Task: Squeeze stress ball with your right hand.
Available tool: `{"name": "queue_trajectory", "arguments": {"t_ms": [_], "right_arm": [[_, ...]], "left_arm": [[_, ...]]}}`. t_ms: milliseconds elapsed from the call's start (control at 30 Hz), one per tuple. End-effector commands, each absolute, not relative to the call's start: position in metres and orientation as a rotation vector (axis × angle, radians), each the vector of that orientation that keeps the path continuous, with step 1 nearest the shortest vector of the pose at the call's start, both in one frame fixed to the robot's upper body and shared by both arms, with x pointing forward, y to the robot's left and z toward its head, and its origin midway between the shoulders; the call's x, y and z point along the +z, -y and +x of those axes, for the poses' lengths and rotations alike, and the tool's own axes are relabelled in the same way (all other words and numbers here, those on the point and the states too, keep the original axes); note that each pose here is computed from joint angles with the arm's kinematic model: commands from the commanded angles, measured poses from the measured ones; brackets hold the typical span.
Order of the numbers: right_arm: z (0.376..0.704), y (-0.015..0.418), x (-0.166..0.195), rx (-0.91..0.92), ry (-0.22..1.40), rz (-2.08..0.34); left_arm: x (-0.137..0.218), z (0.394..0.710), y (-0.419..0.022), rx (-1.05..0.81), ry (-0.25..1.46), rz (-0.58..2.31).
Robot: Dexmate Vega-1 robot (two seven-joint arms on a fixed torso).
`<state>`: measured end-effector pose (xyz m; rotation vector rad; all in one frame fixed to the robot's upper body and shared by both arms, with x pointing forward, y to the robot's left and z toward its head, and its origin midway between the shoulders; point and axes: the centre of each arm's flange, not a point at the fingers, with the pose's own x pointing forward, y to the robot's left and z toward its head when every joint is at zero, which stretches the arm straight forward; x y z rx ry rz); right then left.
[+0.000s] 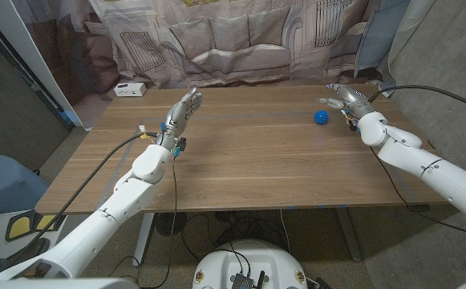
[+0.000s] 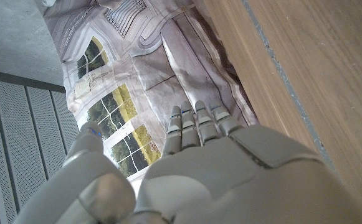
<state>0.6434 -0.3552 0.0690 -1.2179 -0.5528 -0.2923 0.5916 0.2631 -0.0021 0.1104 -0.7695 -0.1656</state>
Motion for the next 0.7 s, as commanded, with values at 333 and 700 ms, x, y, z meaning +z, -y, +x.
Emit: {"name": "queue_trajectory", "arguments": {"t_ms": [333, 700], "right_arm": [[0.6528, 0.3508, 0.0723, -0.266, 0.478, -1.304], [0.6569, 0.3468, 0.0729, -0.258, 0.446, -1.348]], "left_arm": [[-0.0092, 0.5898, -0.2614, -0.160, 0.761, 0.103], [-0.0119, 0.5881, -0.2611, -0.157, 0.759, 0.098]]}}
